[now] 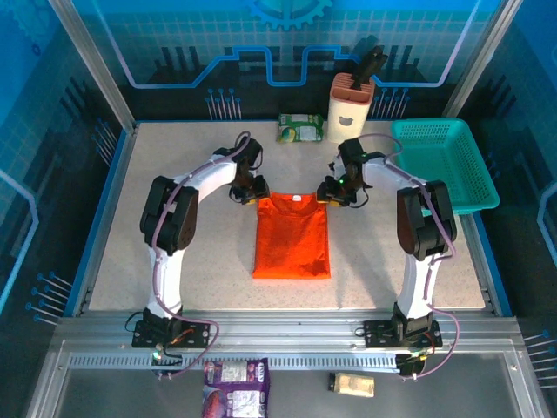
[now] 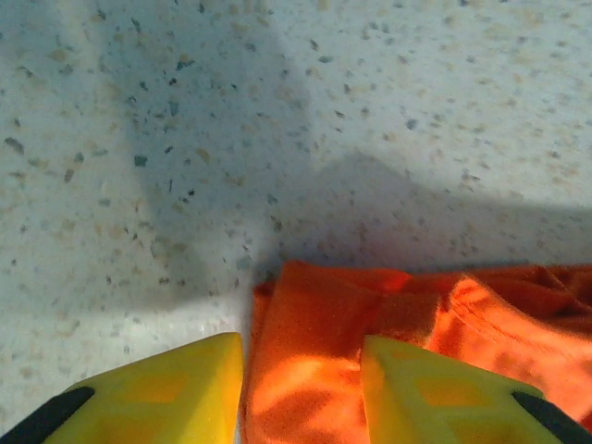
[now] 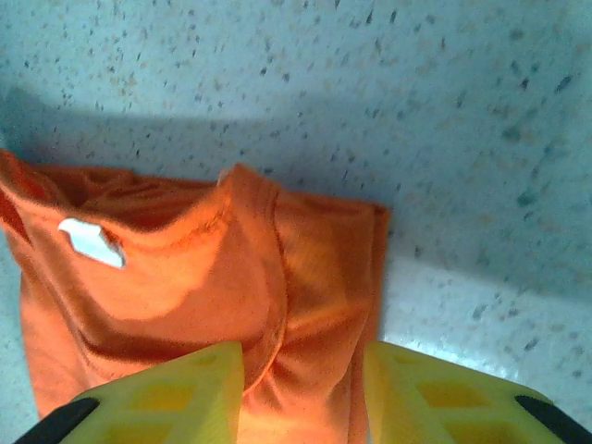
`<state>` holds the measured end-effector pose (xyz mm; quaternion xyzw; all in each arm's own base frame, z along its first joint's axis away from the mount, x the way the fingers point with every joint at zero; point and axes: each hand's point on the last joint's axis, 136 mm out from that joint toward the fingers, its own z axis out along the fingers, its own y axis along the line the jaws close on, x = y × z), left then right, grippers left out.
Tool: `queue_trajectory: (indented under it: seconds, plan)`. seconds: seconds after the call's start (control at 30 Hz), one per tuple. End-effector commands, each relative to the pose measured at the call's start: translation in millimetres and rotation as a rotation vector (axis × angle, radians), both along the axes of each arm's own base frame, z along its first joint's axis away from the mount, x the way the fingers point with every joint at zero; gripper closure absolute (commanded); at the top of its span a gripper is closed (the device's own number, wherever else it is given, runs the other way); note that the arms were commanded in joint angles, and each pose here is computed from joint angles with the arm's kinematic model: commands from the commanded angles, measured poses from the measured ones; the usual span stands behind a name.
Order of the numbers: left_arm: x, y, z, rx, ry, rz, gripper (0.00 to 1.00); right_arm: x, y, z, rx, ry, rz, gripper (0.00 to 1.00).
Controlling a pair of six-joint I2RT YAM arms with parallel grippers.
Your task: Fold the inside-out t-shirt
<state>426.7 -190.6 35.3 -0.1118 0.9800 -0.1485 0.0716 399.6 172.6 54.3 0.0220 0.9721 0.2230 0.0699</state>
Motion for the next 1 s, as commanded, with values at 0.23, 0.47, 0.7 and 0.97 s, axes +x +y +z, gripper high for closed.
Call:
queue_trajectory:
  seconds: [0.23, 0.47, 0.7, 0.97]
  plan:
    - [8.0, 16.0, -27.6, 0.099, 0.041, 0.0, 0.82, 28.8, -0.3, -13.7, 0.043, -0.02, 0.017, 0.7]
    - [4.2, 20.5, -42.6, 0.111, 0.08, 0.004, 0.96, 38.0, -2.7, -40.5, 0.037, 0.015, 0.012, 0.99]
    - [2.8, 31.7, -45.0, 0.142, 0.095, 0.014, 0.93, 37.5, -18.0, -42.4, -0.056, 0.031, -0.018, 0.99]
    - [2.8, 21.6, 34.1, 0.049, -0.035, 0.021, 0.69, 0.8, -10.5, 20.2, 0.031, -0.032, -0.018, 0.69]
